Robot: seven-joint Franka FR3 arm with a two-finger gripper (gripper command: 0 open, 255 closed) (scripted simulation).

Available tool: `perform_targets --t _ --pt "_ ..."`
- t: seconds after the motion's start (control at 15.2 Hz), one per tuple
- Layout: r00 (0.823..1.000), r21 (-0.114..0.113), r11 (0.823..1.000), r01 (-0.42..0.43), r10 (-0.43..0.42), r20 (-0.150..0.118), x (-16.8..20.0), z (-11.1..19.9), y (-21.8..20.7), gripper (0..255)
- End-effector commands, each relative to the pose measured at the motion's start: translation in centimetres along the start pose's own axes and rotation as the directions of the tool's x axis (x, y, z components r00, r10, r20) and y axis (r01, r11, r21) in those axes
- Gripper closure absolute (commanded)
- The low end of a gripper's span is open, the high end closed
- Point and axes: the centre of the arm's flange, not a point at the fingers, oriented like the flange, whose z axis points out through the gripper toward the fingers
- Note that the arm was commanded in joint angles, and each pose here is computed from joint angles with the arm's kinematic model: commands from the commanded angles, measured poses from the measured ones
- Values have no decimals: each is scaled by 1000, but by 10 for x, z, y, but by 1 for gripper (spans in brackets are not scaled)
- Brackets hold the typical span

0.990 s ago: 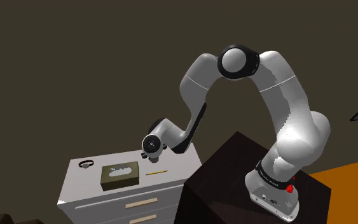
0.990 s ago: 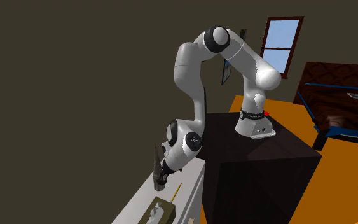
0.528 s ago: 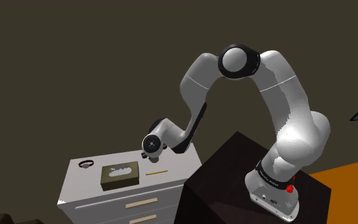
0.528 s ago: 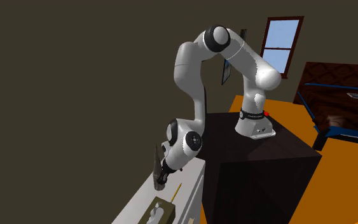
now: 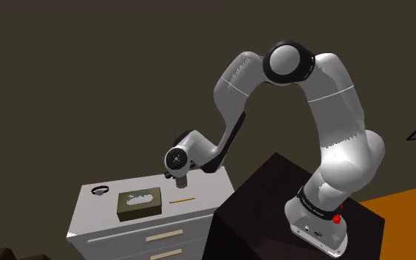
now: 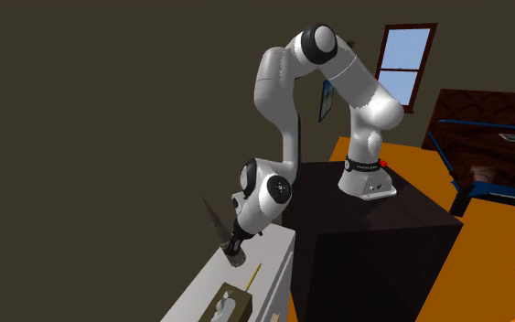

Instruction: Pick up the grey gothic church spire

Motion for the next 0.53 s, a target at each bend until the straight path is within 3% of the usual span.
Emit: perform_targets --t 0.0,0.46 --pt "1000 0 1000 0 0 0 6 -10 3 255" --pt "1000 0 1000 0 0 0 18 -33 9 255"
